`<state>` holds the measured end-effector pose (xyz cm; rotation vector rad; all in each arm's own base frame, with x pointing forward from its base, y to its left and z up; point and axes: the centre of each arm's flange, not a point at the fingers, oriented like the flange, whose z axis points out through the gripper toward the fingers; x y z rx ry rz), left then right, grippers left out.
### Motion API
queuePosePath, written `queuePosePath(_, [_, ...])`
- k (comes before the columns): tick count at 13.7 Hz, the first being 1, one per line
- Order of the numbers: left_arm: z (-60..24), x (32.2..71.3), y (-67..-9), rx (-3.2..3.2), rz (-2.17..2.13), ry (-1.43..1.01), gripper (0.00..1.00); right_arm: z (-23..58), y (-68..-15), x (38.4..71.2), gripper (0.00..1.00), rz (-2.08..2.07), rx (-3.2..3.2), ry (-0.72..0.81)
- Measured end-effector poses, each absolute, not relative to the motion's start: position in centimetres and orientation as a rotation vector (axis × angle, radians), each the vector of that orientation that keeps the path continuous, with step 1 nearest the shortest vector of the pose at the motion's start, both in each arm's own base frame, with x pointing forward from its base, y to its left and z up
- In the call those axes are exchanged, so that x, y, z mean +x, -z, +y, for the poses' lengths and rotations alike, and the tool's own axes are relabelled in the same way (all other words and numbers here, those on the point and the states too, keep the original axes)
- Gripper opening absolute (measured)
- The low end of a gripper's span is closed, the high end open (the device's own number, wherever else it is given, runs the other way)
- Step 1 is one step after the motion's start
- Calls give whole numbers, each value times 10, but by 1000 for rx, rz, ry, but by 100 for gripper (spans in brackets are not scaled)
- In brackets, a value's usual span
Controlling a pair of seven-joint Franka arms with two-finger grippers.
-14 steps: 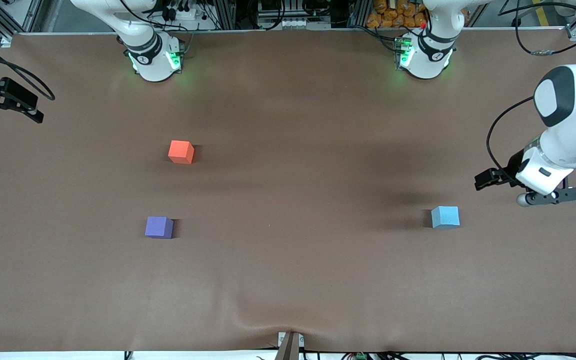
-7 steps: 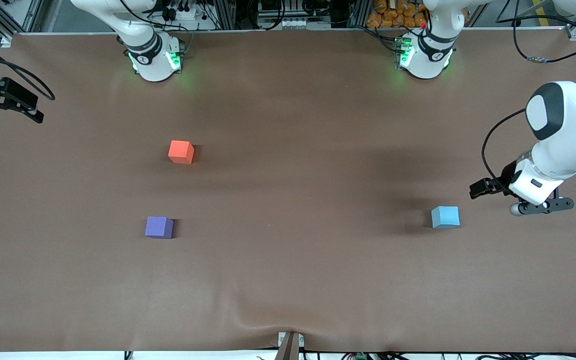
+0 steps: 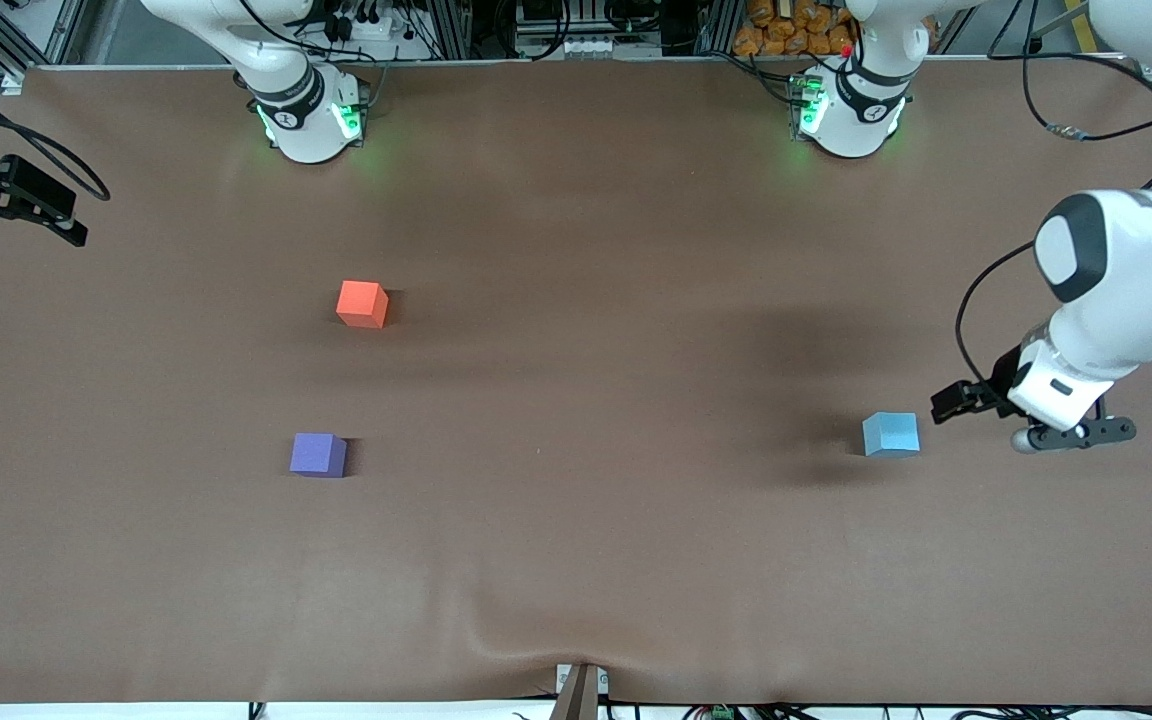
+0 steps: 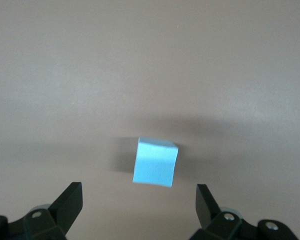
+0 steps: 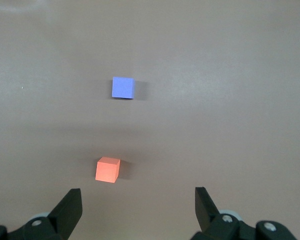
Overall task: Place blue block between orange and purple blocks
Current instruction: 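Lower the left gripper over the light-blue cube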
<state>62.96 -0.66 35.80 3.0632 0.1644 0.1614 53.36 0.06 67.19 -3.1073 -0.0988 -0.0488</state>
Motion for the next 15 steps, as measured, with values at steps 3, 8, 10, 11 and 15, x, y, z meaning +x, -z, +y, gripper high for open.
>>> queuePosePath(3, [-15, 639, -338, 3050, 149, -153, 100, 1, -672, 534, 100, -99, -3107, 49])
queuePosePath(8, [-30, 651, -329, 3040, 116, -150, 100, 0, -672, 534, 100, -98, -3107, 48])
queuePosePath(10, [-32, 657, -322, 3034, 114, -142, 100, 0, -672, 534, 100, -98, -3107, 48])
queuePosePath(11, [-33, 660, -317, 3031, 114, -137, 100, 0, -672, 534, 100, -98, -3107, 48])
queuePosePath(15, [-47, 669, -298, 3017, 100, -109, 100, 0, -672, 534, 100, -98, -3107, 48])
